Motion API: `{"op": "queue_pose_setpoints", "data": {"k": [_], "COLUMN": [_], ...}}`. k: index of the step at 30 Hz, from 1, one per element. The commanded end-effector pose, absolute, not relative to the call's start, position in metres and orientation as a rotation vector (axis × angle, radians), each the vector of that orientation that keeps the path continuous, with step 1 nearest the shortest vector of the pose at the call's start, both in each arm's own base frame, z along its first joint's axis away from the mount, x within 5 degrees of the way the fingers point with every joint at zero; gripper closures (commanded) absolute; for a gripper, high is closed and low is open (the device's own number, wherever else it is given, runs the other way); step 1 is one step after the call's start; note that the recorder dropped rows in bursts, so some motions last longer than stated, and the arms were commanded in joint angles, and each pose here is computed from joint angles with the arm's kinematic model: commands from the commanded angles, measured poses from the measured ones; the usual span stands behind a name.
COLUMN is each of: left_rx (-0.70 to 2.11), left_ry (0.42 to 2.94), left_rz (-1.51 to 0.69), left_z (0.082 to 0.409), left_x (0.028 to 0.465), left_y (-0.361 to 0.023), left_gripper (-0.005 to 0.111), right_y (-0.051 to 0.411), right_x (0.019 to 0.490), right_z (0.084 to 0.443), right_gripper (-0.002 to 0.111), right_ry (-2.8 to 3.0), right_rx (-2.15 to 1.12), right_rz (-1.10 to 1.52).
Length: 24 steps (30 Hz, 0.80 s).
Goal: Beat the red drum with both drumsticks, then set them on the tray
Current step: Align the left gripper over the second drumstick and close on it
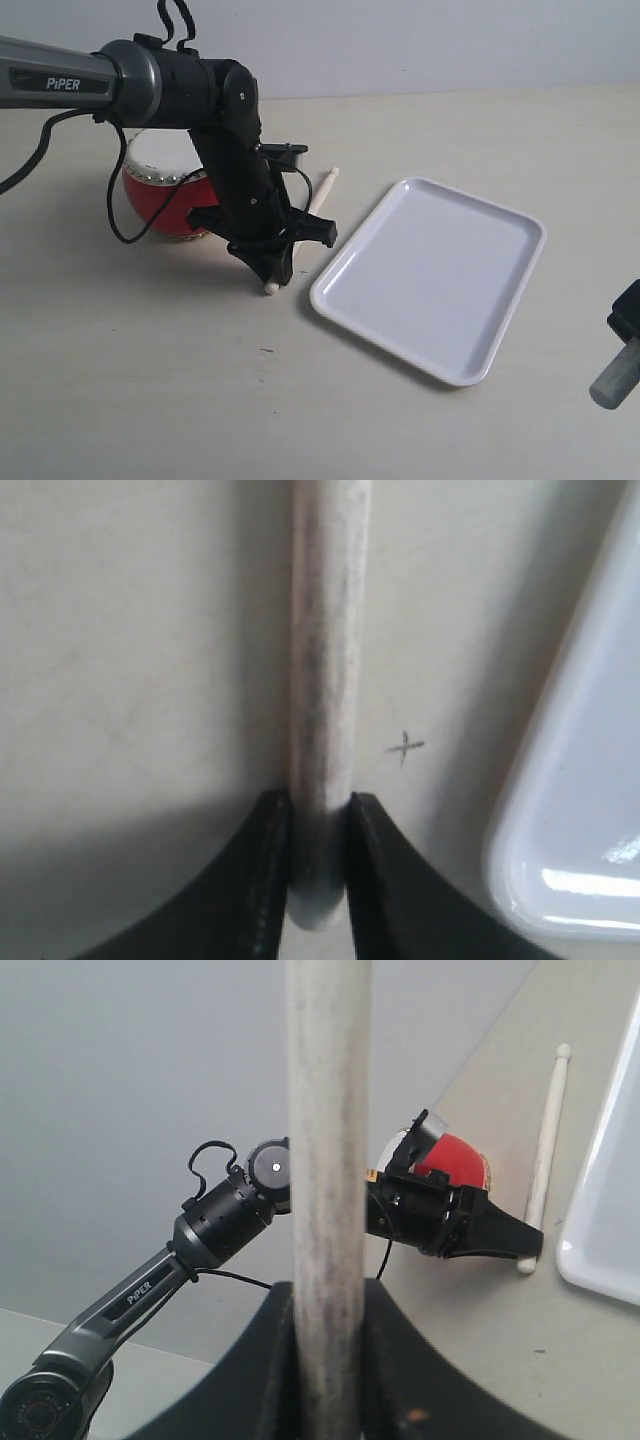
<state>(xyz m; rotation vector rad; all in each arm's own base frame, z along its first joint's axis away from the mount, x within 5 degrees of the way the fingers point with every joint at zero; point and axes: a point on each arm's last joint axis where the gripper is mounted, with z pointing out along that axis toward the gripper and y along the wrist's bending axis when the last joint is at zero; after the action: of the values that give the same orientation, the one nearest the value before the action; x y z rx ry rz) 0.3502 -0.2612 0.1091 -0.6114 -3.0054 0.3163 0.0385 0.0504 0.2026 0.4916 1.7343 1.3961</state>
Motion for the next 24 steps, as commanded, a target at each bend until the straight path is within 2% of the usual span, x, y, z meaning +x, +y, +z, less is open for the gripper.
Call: {"op": "queue_pose_setpoints", "data": {"k": [1, 5, 24], "left_rx": [-0.598, -0.625, -0.706], "left_ry": [-2.920, -2.923, -2.961], "left_rz": [0.255, 0.239, 0.155], "left_z": [0.0861, 0.0858, 0.0830], "left_x": [0.3429, 0.3436, 0.3490], "left_y": [-0.2566, -0.2557, -0.2514], "left_gripper": [0.072, 0.058, 0.060], "right_y": [0.0502, 0.0502, 0.0500], "right_x": [0.0383, 0.0383, 0.0384], "right_z": [0.2026, 0.2026, 0.2027], "right_gripper": [0.108, 0.108, 0.108], "right_ry": [1.731, 1.731, 1.729], "right_rx": [0.477, 0.477, 0.479], "right_rz": [1.384, 1.384, 1.383]}}
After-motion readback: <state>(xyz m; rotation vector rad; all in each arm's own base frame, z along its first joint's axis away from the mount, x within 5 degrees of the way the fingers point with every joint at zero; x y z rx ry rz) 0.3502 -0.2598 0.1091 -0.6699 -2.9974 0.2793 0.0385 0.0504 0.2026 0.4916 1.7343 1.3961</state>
